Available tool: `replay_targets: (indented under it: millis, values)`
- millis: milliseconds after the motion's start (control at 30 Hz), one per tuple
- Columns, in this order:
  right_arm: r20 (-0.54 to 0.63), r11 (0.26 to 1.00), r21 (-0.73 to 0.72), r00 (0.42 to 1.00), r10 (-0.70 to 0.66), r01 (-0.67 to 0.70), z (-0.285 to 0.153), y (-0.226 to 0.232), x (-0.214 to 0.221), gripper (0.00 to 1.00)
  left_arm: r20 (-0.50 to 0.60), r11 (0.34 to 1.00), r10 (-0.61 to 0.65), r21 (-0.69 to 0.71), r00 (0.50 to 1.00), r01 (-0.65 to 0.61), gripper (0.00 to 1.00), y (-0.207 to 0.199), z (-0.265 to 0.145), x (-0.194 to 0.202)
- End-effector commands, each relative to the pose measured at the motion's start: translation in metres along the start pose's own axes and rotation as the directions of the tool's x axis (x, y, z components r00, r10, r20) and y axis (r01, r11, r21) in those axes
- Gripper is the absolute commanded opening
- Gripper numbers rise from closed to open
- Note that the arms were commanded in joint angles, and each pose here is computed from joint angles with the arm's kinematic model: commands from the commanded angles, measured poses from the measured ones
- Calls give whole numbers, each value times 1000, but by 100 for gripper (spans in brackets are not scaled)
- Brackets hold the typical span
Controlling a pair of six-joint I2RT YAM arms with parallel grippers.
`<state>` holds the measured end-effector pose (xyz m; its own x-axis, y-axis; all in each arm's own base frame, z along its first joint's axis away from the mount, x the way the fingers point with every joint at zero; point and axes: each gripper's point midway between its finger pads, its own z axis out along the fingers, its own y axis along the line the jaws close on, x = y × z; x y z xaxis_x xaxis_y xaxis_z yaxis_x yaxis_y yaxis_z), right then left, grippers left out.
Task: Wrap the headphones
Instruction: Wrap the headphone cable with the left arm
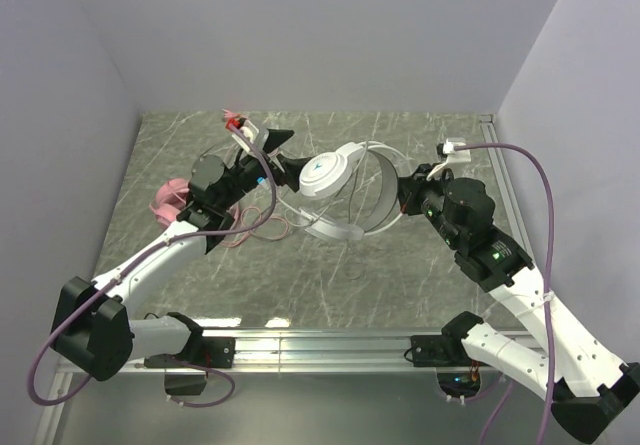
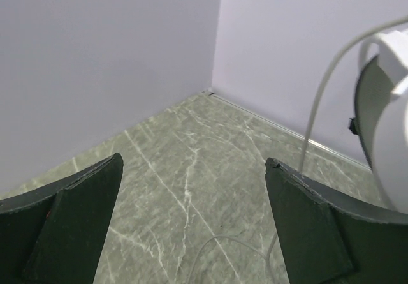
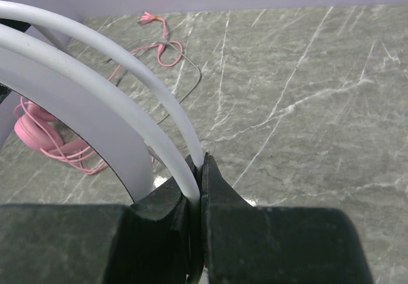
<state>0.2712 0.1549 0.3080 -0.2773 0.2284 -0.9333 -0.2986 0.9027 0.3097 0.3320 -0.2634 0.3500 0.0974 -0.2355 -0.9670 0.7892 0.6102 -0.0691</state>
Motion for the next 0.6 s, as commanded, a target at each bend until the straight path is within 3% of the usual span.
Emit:
replay_targets:
  millis: [0,300,400,567]
  values:
    - [150,995,-52,984,96,-89,-14,18,-56,0,49,992,-36,-119,998,42,99,19,-5,-15]
    - [119,993,7,986,113,-115,-9,9,-51,0,26,967,-102,-232,994,105,99,44,-14,2]
    - [111,992,-7,986,124,-124,-10,12,-51,0,14,977,-148,-155,989,148,99,44,-16,7]
    - [93,989,-31,985,144,-142,-11,18,-52,0,-48,981,-157,112,986,161,99,13,-15,25]
